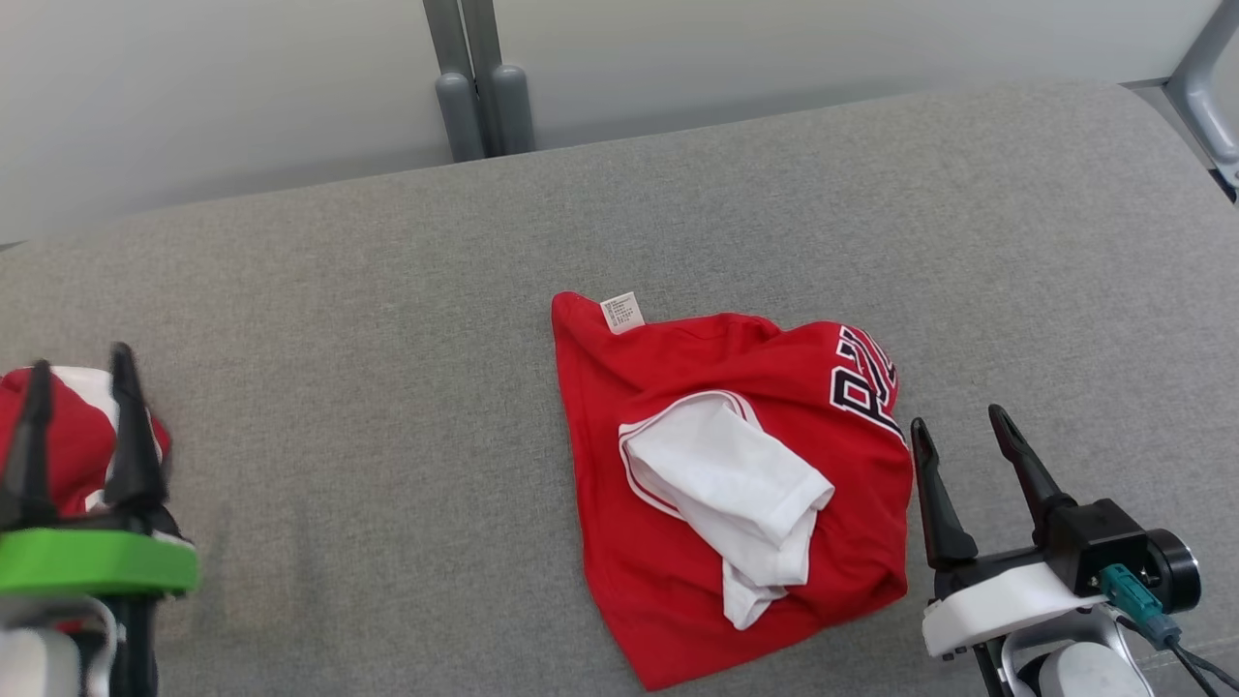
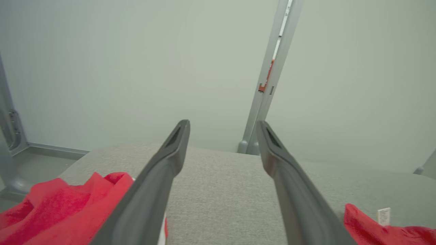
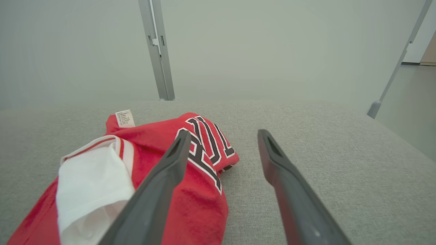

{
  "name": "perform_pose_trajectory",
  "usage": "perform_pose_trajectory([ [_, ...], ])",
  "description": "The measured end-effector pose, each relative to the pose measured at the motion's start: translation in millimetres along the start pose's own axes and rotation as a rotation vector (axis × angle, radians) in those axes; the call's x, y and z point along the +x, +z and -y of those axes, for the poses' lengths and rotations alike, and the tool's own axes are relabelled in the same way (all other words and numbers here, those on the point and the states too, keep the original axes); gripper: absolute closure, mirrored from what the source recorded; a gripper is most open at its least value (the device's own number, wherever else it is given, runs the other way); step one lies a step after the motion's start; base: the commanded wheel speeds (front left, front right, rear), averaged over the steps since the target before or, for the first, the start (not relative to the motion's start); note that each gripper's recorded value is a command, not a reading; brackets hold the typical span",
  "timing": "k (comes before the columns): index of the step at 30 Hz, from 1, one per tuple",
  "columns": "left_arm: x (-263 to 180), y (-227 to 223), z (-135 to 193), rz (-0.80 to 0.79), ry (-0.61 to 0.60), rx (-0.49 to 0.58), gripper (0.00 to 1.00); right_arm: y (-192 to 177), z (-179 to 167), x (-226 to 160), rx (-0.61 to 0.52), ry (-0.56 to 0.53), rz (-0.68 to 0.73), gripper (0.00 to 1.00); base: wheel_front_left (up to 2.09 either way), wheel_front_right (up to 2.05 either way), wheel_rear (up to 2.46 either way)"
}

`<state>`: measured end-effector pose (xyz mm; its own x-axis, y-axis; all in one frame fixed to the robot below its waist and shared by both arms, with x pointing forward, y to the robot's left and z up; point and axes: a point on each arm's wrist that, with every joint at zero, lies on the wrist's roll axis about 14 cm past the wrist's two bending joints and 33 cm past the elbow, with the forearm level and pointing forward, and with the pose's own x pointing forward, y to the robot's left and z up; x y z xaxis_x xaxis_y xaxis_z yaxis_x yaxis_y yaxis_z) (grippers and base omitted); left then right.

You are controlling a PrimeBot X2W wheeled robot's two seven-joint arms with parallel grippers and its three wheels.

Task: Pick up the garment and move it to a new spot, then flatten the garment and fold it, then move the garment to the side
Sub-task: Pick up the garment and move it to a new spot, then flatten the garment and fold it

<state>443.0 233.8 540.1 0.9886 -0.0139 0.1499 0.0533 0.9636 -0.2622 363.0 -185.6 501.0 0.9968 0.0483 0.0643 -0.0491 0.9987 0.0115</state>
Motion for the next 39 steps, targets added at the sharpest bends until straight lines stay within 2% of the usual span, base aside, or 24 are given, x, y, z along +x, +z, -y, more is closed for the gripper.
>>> perform_pose_trajectory([
  [2,-16,-9,18,-0.02,-0.052,0.02,0.0,6,-4,-1,-0.001,0.011,0.018,0.0,0.0,0.0,0.0],
  [7,-45,-32,51,-0.065,-0.077,-0.048,0.0,22,-4,-7,-0.006,0.009,0.064,0.0,0.0,0.0,0.0],
  [10,-63,-44,59,-0.1,-0.088,-0.012,0.0,29,0,-13,-0.014,-0.003,0.086,0.0,0.0,0.0,0.0],
  [12,-80,-56,64,-0.147,-0.113,0.065,0.0,33,3,-19,-0.022,-0.01,0.096,0.0,0.0,0.0,0.0],
  [18,-101,-54,54,-0.141,-0.039,0.115,0.0,35,17,-35,-0.039,-0.051,0.099,0.0,0.0,0.0,0.0],
  [25,-116,-48,42,-0.132,-0.005,0.134,0.0,27,18,-40,-0.041,-0.053,0.076,0.0,0.0,0.0,0.0],
  [36,-120,-44,40,-0.12,-0.004,0.13,0.0,27,11,-37,-0.03,-0.034,0.077,0.0,0.0,0.0,0.0],
  [39,-117,-44,46,-0.115,-0.016,0.089,0.0,25,11,-36,-0.028,-0.035,0.074,0.0,0.0,0.0,0.0],
])
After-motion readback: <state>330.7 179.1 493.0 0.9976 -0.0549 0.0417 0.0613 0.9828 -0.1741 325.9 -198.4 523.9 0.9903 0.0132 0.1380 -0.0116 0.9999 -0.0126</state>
